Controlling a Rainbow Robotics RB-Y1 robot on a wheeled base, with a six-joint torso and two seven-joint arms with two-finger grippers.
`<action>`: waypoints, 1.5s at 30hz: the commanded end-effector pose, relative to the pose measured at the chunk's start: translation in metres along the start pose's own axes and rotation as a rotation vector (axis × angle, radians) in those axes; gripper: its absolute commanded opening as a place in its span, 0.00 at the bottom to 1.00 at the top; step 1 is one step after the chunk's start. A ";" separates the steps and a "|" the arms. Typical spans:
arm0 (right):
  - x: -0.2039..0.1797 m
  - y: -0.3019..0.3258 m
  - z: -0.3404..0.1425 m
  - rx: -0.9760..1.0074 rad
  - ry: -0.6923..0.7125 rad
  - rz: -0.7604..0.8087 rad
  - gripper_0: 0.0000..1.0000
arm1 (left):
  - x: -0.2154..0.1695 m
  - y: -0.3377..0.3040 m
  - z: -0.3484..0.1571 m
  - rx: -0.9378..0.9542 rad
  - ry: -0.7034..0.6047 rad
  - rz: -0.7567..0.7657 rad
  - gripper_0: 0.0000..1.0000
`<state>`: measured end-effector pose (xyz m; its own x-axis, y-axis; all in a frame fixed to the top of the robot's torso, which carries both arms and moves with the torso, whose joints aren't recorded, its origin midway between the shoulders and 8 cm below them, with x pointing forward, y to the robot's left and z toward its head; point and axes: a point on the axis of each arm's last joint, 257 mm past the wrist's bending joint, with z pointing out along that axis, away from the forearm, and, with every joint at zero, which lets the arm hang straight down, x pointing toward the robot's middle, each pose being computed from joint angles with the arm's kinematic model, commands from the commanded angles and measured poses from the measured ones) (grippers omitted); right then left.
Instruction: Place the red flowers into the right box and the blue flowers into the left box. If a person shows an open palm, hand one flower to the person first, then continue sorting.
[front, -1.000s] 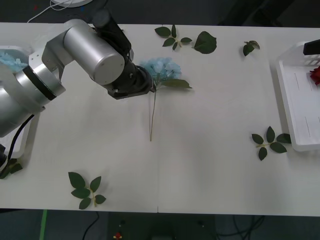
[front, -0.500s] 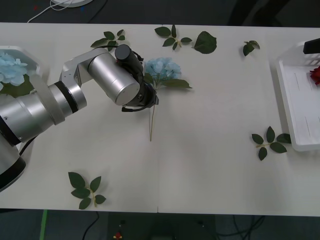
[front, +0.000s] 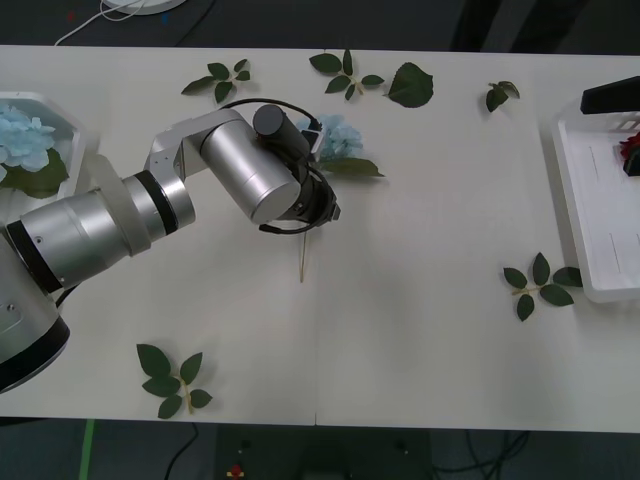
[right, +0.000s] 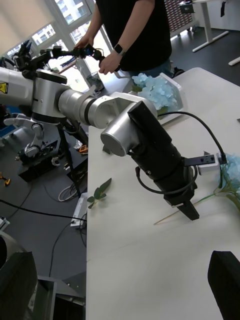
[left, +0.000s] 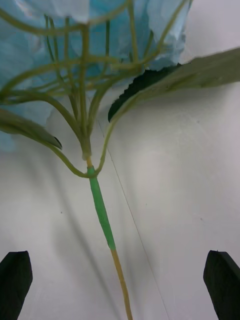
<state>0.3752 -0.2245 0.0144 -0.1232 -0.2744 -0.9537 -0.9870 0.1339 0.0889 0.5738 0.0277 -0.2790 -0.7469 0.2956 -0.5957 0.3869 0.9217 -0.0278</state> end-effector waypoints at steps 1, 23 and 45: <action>-0.003 0.007 0.002 -0.012 0.010 -0.040 1.00 | -0.024 -0.020 -0.008 0.009 -0.040 0.032 1.00; -0.002 0.007 0.003 -0.013 0.008 -0.034 1.00 | -0.025 -0.027 0.013 0.021 -0.056 0.019 0.00; -0.002 0.007 0.003 -0.013 0.008 -0.034 1.00 | -0.047 -0.012 0.004 0.025 -0.117 -0.012 0.00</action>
<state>0.3742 -0.2230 0.0133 -0.1236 -0.2767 -0.9530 -0.9874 0.1296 0.0904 0.5847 0.0154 -0.2986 -0.7398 0.2560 -0.6223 0.3721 0.9262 -0.0614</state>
